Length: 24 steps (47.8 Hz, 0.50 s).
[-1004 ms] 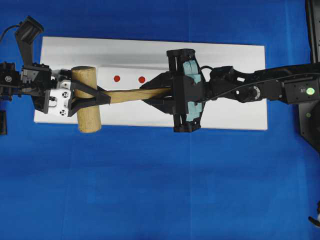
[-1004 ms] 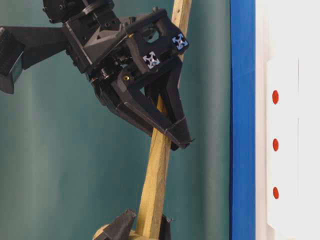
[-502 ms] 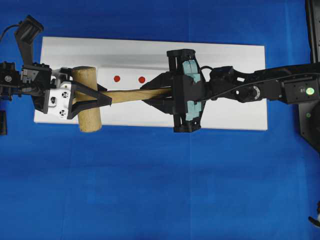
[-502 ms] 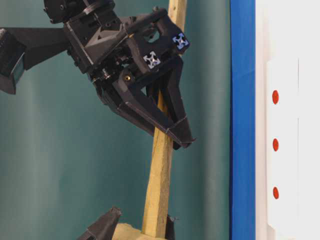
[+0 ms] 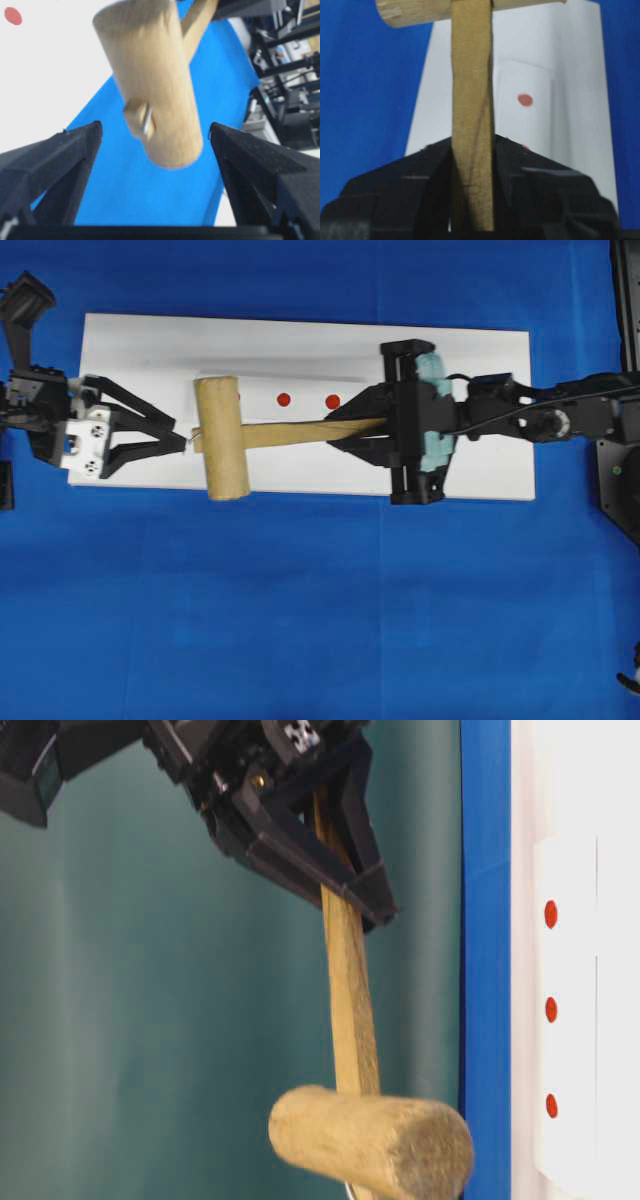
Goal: Hit the mark with a hammer.
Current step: 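Carry the mallet below the board and lower it onto the cloth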
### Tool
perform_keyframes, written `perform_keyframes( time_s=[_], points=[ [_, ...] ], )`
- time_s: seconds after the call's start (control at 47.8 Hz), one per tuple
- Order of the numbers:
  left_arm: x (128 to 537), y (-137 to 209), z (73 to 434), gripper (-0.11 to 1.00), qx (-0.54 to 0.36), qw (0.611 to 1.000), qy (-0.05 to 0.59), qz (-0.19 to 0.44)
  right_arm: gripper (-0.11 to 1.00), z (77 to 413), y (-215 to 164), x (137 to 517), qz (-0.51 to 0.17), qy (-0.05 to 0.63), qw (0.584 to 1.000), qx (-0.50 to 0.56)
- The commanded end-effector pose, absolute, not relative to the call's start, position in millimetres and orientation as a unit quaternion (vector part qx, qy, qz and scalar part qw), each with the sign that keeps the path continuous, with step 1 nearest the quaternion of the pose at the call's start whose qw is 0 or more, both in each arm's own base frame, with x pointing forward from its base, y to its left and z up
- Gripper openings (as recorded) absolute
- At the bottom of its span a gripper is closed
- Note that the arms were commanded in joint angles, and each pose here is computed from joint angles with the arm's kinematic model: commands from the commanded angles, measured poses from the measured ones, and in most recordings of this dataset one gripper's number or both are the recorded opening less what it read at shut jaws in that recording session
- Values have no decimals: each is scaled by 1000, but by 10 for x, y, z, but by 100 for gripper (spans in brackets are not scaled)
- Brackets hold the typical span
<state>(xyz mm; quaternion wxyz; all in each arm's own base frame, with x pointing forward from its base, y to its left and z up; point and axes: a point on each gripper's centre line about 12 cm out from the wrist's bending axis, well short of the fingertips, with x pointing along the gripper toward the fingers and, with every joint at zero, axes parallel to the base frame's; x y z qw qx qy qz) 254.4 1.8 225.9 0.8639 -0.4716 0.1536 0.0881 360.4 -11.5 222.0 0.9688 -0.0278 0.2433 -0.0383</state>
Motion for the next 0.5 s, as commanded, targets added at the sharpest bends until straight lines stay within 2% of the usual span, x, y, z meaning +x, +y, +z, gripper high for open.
perform_keyframes(
  time_s=[0.0,0.314,0.481],
  points=[
    [2498,17,2343,85,-469,869,139,79,8,2376,-110,3560,-42,221,974,-20],
    [2330,8,2411,85,-453,879,130,69,8,2383,-111,3514,-43,220,974,-13],
    [2331,26,2422,84,-403,904,130,64,8,2358,-97,3538,-47,226,973,22]
  ],
)
